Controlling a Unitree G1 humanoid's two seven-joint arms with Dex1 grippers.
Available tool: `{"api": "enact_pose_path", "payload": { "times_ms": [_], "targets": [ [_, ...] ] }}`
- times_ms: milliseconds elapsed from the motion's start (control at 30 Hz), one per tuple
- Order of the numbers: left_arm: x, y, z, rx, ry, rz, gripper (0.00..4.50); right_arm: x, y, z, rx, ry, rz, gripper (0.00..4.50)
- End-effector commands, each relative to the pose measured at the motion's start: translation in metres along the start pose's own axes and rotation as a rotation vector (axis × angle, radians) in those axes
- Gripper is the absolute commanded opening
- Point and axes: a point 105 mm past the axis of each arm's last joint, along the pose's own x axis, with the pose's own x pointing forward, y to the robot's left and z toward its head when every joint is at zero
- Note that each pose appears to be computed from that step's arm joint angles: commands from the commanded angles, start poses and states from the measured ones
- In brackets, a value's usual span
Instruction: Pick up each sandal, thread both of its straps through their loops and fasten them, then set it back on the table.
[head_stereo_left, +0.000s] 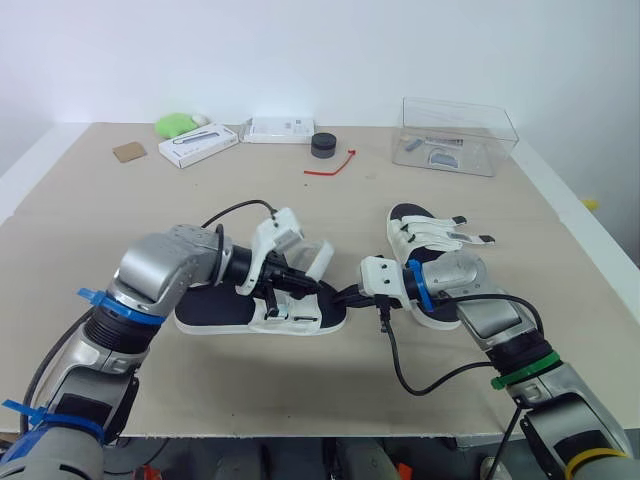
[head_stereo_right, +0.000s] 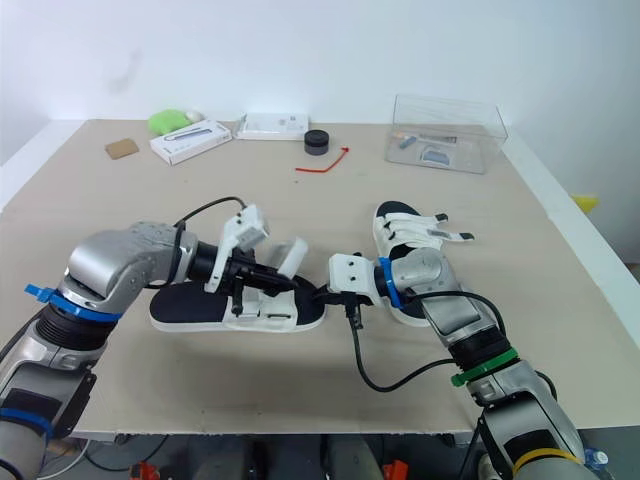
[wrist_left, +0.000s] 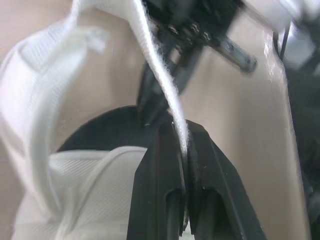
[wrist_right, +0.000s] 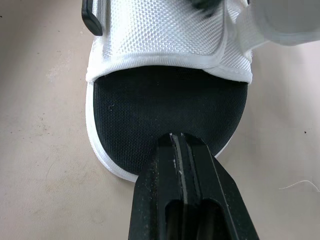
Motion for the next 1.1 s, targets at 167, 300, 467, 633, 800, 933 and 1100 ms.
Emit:
{"api": "enact_pose_path", "payload": {
  "times_ms": [167,300,467,633,800,933,1100],
  "targets": [
    [-0.019,-0.005,0.015,-0.264,-0.151,-0.089,0.01,0.001,0.008,-0.019,0.034,0.073,0.021,0.0],
    [-0.021,-0.018,0.014,-0.322,-0.155,-0.15,0.01,0.001,0.009,-0.019,0.035,0.073,0.024,0.0],
    [-0.015,-0.023,-0.011,-0.334,-0.085,-0.128,0.01,0.001,0.009,-0.019,0.036,0.073,0.023,0.0],
    [-0.005,-0.019,-0.025,-0.32,-0.123,-0.086,0.01,0.001,0.009,-0.019,0.04,0.073,0.019,0.0],
    [0.002,-0.013,-0.027,-0.291,-0.165,-0.045,0.01,0.0,0.009,-0.02,0.044,0.075,0.016,0.0],
    [0.005,-0.007,-0.024,-0.284,-0.184,-0.024,0.01,0.0,0.009,-0.02,0.046,0.075,0.015,0.0],
    [0.009,-0.003,-0.016,-0.281,-0.199,-0.032,0.01,-0.001,0.009,-0.02,0.048,0.078,0.012,0.0]
  ]
}}
